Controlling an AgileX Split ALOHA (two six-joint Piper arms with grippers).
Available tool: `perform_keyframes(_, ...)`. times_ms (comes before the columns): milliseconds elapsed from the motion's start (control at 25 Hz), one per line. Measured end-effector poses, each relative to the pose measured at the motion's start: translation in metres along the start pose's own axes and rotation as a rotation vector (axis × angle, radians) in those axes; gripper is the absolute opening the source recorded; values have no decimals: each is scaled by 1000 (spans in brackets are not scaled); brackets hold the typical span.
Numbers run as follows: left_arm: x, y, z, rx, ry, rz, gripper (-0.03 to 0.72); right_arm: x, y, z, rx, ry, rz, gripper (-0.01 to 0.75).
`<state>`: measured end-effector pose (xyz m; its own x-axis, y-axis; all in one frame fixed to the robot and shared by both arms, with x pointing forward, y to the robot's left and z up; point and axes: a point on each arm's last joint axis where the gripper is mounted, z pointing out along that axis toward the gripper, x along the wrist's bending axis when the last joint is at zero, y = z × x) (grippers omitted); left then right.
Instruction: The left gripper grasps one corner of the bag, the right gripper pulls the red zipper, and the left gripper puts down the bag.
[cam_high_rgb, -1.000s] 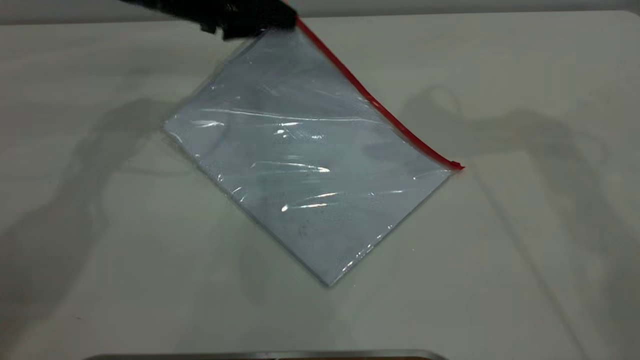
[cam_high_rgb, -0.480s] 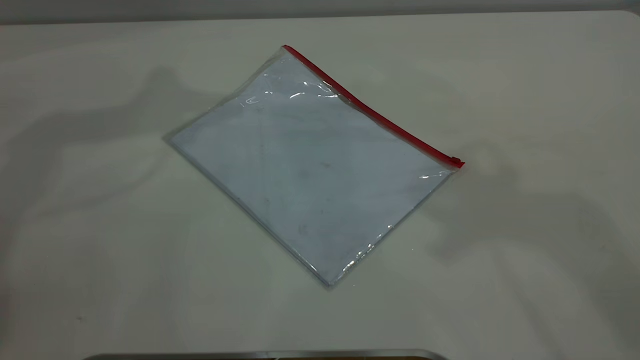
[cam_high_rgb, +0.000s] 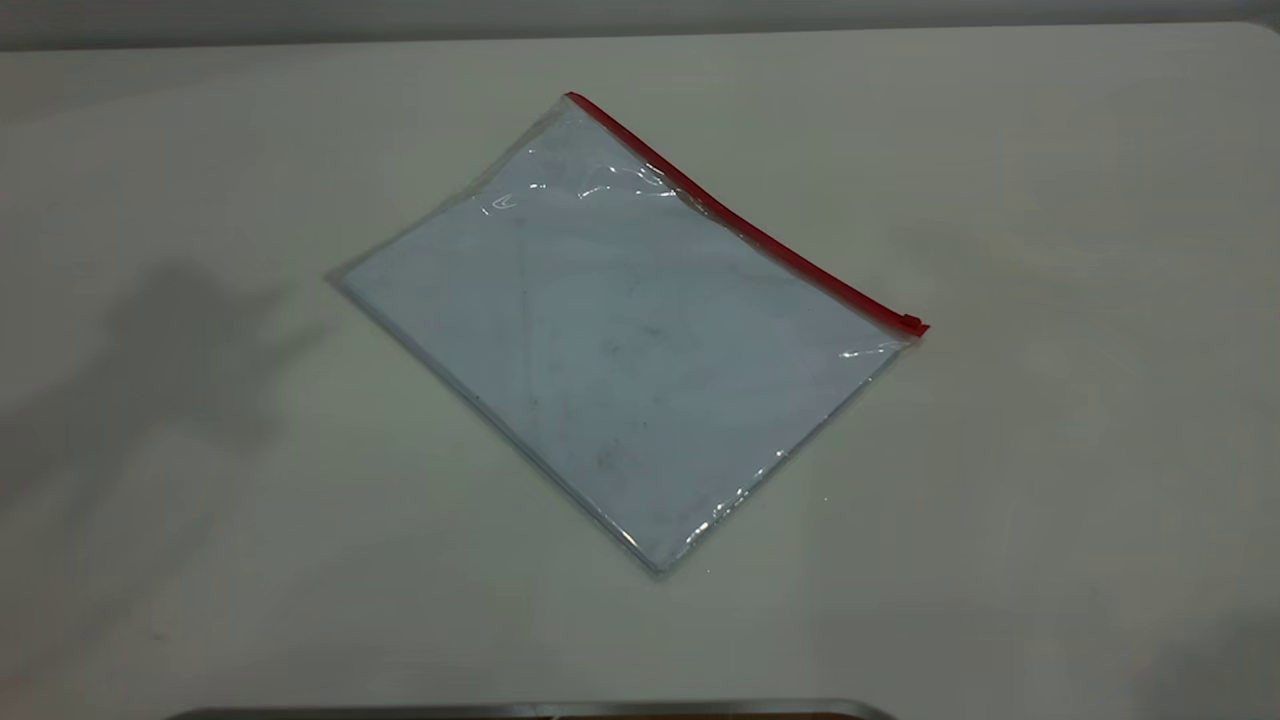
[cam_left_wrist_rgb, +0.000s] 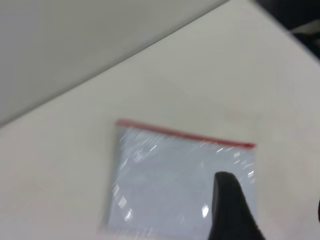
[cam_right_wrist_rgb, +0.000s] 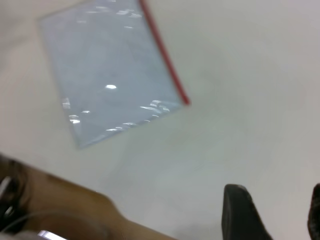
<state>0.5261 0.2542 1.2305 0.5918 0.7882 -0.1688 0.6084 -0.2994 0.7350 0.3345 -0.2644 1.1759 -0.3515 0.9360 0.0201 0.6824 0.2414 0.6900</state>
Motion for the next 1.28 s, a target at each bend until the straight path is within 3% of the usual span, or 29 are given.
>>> perform_keyframes(200,-22,-40,-24,57,82,-48,478,-5,-63,-4,-27,-88,77,367)
perform_keyframes(440,-46,-111,-24,166,84,-118,478,-5,-118,30,80,-90,96,367)
perform_keyframes(560,-56,-154,-25,235,132,-152,478,-6,-136,51,121,-87,97,367)
perform_keyframes(720,-67,-211,-26,305,218,-199,478,-6,-139,62,96,-81,99,367)
perform_keyframes(920,-85,-267,-26,271,276,-226,478,-5,-139,61,83,-80,99,367)
perform_keyframes(1280,-99,-317,-34,120,421,-190,478,-5,-139,61,83,-80,99,367)
